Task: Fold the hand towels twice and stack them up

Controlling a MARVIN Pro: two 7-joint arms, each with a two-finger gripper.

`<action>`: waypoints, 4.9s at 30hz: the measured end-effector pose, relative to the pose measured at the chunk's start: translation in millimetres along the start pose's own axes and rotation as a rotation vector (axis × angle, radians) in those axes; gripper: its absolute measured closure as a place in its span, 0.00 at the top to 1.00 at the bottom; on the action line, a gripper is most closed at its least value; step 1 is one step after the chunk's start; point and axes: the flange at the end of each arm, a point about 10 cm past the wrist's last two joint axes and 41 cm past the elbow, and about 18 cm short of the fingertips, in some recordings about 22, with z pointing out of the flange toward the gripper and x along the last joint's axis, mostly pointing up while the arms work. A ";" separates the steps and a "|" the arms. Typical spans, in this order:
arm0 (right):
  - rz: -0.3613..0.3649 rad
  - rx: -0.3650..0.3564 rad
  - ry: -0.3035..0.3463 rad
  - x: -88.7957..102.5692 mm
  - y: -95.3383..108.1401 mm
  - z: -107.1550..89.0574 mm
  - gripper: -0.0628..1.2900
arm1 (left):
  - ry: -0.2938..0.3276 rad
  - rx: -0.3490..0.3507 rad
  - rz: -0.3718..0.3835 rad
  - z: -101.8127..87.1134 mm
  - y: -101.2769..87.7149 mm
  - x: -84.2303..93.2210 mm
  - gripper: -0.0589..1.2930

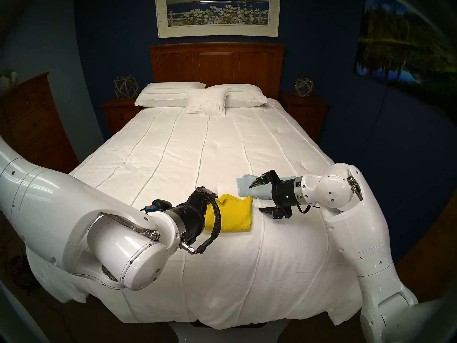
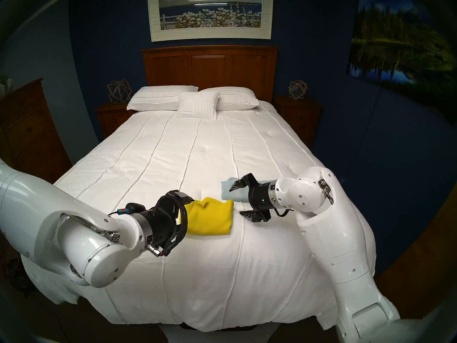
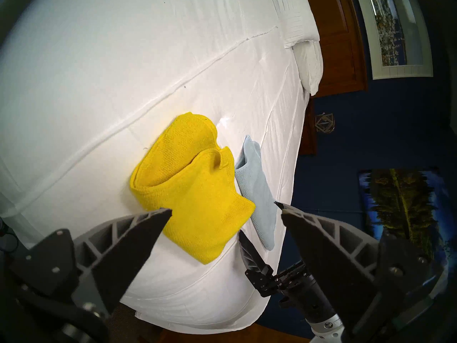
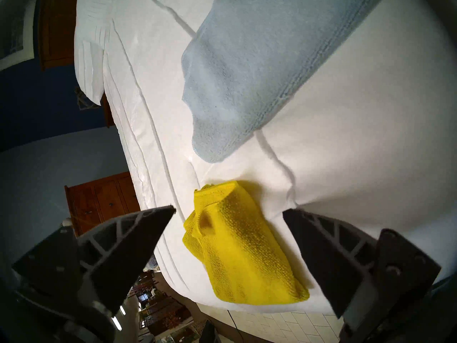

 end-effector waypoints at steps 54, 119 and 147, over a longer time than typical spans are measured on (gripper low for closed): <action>0.070 -0.004 0.074 33.3 -28.3 55.0 0.86 | 0.005 0.006 -0.014 -1.5 -6.6 4.9 0.95; 0.231 0.034 0.092 44.2 -5.9 46.5 0.03 | 0.000 0.007 -0.013 -1.4 -5.5 4.5 0.95; 0.419 0.155 0.186 78.1 16.8 -3.4 0.03 | -0.010 0.009 -0.001 -0.4 -1.8 0.5 0.95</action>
